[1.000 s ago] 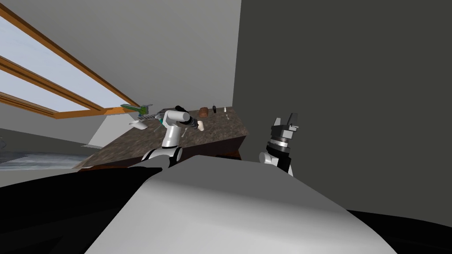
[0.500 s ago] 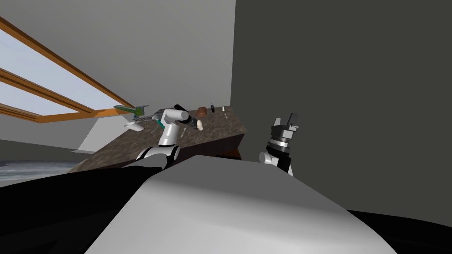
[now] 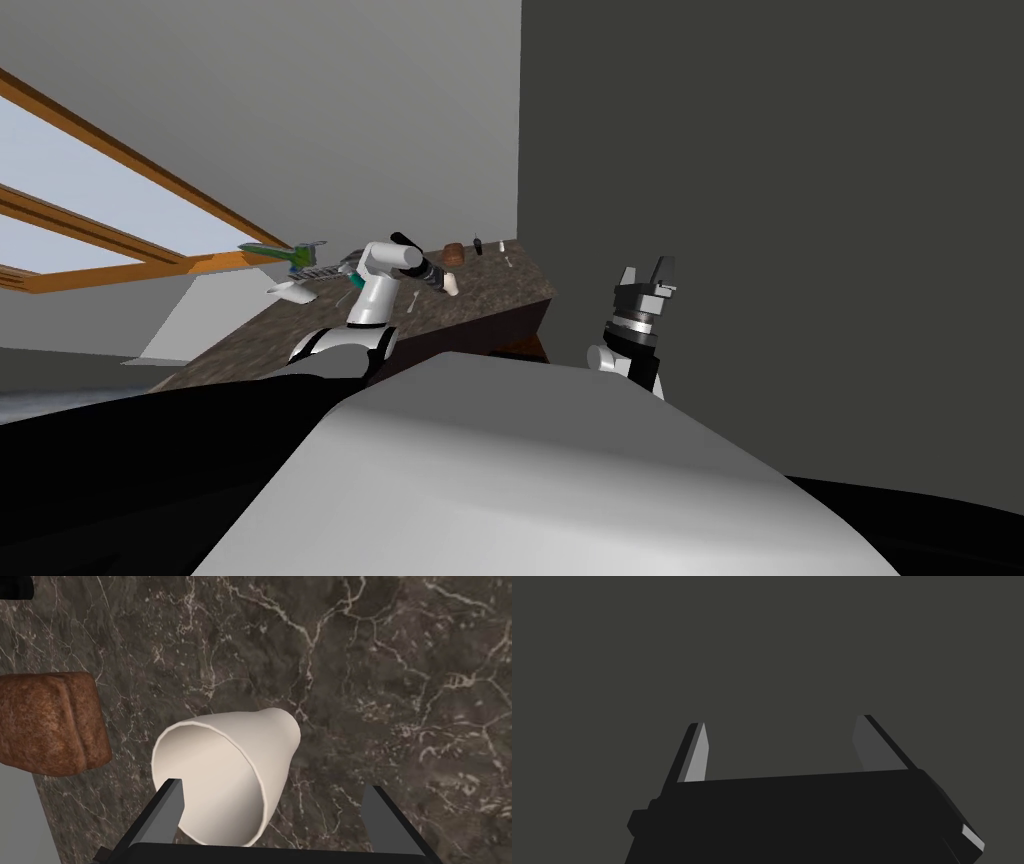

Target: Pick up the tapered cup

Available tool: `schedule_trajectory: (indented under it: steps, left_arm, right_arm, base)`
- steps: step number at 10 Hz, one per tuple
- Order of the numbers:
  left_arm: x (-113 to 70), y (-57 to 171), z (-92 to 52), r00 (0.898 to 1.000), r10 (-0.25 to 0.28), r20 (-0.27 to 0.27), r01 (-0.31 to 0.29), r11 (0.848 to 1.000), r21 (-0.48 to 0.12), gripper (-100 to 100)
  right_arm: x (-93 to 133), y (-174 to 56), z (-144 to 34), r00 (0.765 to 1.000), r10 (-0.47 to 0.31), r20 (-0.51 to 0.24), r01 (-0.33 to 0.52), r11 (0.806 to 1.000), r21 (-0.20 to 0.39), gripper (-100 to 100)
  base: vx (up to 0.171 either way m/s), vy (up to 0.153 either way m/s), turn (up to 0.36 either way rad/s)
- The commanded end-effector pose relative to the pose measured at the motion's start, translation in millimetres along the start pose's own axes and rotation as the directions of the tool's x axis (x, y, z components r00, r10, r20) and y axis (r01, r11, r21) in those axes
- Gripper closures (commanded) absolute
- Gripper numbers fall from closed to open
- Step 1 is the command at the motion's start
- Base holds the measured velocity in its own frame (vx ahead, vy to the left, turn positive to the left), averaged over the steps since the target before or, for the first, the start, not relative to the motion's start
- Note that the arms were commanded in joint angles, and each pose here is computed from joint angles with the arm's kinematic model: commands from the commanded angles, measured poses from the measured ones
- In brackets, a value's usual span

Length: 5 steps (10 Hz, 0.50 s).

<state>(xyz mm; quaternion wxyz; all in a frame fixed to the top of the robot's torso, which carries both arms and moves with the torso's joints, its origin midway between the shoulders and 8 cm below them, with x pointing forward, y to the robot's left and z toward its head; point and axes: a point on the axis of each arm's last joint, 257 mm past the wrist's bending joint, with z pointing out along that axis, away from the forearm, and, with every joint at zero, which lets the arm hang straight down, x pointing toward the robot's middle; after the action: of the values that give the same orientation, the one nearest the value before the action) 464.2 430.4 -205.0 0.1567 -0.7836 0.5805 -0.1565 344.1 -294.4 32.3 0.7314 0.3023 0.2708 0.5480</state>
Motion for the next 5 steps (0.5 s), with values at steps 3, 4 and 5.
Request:
schedule_trajectory:
  steps: [3, 4, 5]
  left_arm:
    - [-9.1, -1, -4.4, 1.0, 0.006, -0.003, -0.006, 0.999, -0.038, -100]
    - [-12.0, 0, -5.4, 1.0, 0.006, -0.004, -0.006, 0.999, -0.051, -100]
    - [-15.0, 1, -6.4, 1.0, 0.005, -0.005, -0.006, 0.998, -0.064, -100]
  right_arm:
    - [0, 0, 0.0, 1.0, 0.0, 0.0, 0.0, 1.0, 0.0, 0]
    - [0, 0, 0.0, 1.0, 0.0, 0.0, 0.0, 1.0, 0.0, 0]
    - [0, 0, 0.0, 1.0, 0.0, 0.0, 0.0, 1.0, 0.0, 0]
  base:
    - [-0.041, 0.02, -0.105]
    - [-0.041, 0.031, -0.086]
    - [-0.034, 0.034, -0.117]
